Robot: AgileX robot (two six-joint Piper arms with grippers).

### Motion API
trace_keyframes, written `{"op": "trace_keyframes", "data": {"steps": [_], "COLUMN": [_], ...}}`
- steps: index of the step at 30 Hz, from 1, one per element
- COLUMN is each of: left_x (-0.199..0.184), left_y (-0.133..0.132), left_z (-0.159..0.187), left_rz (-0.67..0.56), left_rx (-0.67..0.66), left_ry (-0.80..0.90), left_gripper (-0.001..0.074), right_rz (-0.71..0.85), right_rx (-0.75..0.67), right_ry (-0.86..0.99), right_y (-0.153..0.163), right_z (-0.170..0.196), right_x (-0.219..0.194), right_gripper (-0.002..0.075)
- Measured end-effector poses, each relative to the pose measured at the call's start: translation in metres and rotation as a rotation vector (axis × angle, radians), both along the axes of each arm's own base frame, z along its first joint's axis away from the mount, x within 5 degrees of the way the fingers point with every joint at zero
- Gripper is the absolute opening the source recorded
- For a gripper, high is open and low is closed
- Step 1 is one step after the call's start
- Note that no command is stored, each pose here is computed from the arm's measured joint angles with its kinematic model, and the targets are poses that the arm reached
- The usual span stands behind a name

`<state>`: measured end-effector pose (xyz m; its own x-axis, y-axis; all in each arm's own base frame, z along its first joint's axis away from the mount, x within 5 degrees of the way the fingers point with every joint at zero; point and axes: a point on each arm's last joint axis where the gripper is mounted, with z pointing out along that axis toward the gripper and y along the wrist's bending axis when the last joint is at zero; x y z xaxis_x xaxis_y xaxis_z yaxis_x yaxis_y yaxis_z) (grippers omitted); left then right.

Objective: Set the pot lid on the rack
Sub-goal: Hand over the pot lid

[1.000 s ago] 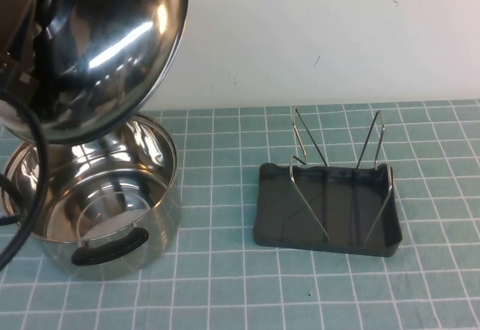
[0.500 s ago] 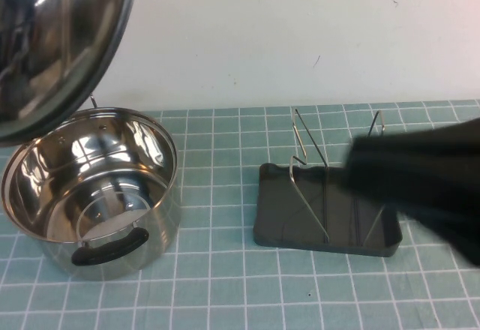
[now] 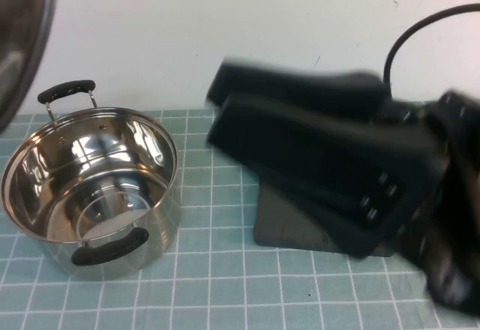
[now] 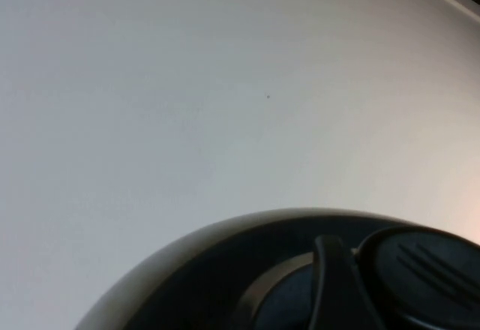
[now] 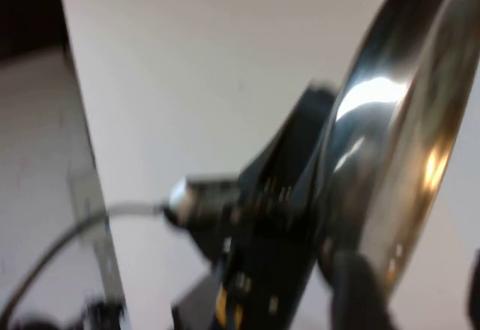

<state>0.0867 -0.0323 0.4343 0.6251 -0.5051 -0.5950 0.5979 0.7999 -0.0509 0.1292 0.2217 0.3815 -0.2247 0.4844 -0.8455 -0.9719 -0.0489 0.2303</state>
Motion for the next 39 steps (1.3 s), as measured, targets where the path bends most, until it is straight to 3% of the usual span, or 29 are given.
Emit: {"op": "trace_keyframes", "data": {"steps": [3,7,16,22,26,28,30,32,35,39], "left_x": [0.001,0.002,0.001,0.001,0.0,0.0,-0.001,-0.002,-0.001,0.001], "left_y": [-0.002,-0.005,-0.007,-0.015,-0.019,-0.02,-0.02,-0.021,-0.023,-0.024], "left_z": [-0.002,-0.003,-0.005,-0.01,-0.012,-0.013,-0.013,-0.012,-0.014,-0.017], "left_rz": [-0.049,-0.096,-0.101,-0.088,-0.092,-0.11,-0.135,-0.173,-0.227,-0.238], "left_rx": [-0.007,0.002,0.04,0.164,0.222,0.222,0.215,0.199,0.191,0.202], "left_ry": [0.044,0.075,0.082,0.081,0.08,0.092,0.106,0.123,0.191,0.257], "left_gripper": [0.0328,0.0328,0.0328,0.0328,0.0328,0.0328,0.0358,0.0468,0.0619,0.068], "right_rz": [0.006,0.068,0.169,0.211,0.23,0.231,0.222,0.196,0.189,0.154], "right_rx": [0.061,0.088,0.112,0.099,0.076,0.066,0.051,0.027,0.018,0.002], "right_ry": [0.129,0.15,0.138,0.1,0.041,0.023,-0.005,-0.021,-0.014,-0.04], "right_y": [-0.001,0.009,0.045,0.064,0.072,0.075,0.078,0.082,0.084,0.086], "right_z": [0.002,0.012,0.033,0.041,0.045,0.043,0.039,0.034,0.03,0.027], "right_x": [0.007,0.011,0.02,0.03,0.032,0.033,0.034,0.037,0.04,0.043], "right_gripper": [0.0459,0.0571,0.0596,0.0594,0.0518,0.0416,0.0256,0.0134,0.0127,0.0126]}}
